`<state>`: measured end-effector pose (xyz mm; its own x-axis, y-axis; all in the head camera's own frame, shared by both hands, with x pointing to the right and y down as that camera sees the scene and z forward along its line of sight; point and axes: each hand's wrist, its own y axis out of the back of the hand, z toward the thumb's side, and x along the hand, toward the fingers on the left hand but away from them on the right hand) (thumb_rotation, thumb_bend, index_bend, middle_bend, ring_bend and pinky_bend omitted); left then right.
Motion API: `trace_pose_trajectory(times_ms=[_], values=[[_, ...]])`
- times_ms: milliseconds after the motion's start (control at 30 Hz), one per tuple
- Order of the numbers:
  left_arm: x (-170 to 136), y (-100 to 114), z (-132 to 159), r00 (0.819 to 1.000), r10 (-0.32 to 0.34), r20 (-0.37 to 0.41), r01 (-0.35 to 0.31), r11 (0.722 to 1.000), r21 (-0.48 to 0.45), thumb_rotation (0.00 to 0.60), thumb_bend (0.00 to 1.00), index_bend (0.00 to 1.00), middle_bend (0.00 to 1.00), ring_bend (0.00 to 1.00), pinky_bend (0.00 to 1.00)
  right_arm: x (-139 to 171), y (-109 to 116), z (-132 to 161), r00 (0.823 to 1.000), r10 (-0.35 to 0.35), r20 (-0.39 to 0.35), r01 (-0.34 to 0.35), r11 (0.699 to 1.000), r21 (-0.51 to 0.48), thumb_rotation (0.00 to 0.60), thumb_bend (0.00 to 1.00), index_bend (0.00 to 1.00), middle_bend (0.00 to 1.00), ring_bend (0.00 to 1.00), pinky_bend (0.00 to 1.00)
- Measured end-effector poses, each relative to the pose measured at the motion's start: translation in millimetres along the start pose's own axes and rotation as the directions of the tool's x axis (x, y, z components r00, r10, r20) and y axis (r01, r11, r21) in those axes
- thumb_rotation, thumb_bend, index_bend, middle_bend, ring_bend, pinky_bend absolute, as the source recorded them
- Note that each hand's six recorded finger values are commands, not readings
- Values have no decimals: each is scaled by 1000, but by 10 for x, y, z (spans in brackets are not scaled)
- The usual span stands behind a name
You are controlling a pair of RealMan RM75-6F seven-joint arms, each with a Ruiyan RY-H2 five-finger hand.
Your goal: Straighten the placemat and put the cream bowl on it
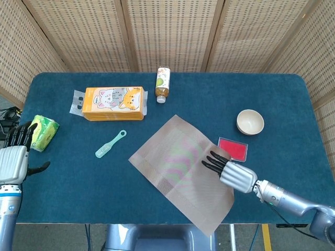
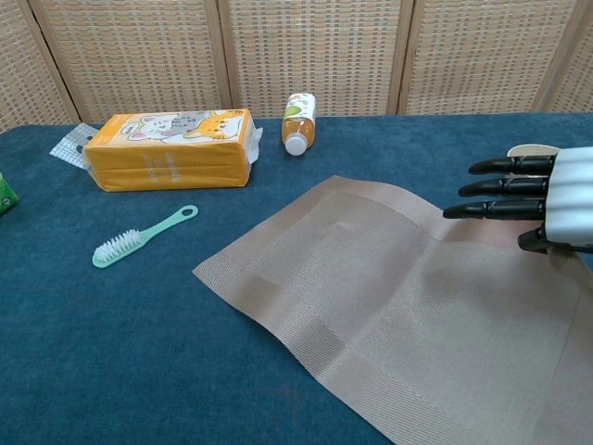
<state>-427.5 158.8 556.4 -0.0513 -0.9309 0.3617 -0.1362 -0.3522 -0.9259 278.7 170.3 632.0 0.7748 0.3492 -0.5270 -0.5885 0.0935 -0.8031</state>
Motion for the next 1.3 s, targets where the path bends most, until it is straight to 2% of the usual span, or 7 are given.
trace_pose_trajectory(times_ms=[267, 333, 467, 700, 1033, 1167, 1300], values=[[7, -12, -17, 1000, -4, -8, 4, 1000, 6, 600, 0, 0, 0, 0, 0, -178, -146, -351, 1000, 20, -1, -20, 980, 197, 600, 663, 665, 0, 0, 0], [14, -21, -22, 1000, -7, -11, 7, 1000, 8, 600, 0, 0, 0, 0, 0, -231, -176, -427, 1000, 20, 6, -21, 970, 241, 600, 548, 568, 0, 0, 0], [26, -38, -20, 1000, -13, -11, 13, 1000, 11, 600, 0, 0, 0, 0, 0, -280, -185, -581, 998, -9, 59, -9, 952, 307, 600, 56, 32, 0, 0, 0], [45, -78, 5, 1000, -22, 5, 22, 999, 25, 600, 0, 0, 0, 0, 0, -121, -97, -756, 971, -90, 221, 31, 966, 259, 600, 0, 0, 0, 0, 0], [175, -290, 232, 983, -65, 169, 53, 996, 77, 600, 0, 0, 0, 0, 0, 456, 20, -811, 825, -70, 561, 167, 978, -123, 600, 0, 0, 0, 0, 0], [281, -478, 455, 944, -108, 311, 78, 991, 108, 600, 0, 44, 0, 0, 0, 725, 102, -709, 730, -4, 683, 302, 899, -318, 600, 0, 0, 0, 0, 0], [372, -738, 768, 865, -165, 474, 107, 983, 147, 600, 0, 129, 0, 0, 0, 985, 121, -581, 636, 91, 767, 420, 792, -442, 600, 0, 0, 0, 0, 0]])
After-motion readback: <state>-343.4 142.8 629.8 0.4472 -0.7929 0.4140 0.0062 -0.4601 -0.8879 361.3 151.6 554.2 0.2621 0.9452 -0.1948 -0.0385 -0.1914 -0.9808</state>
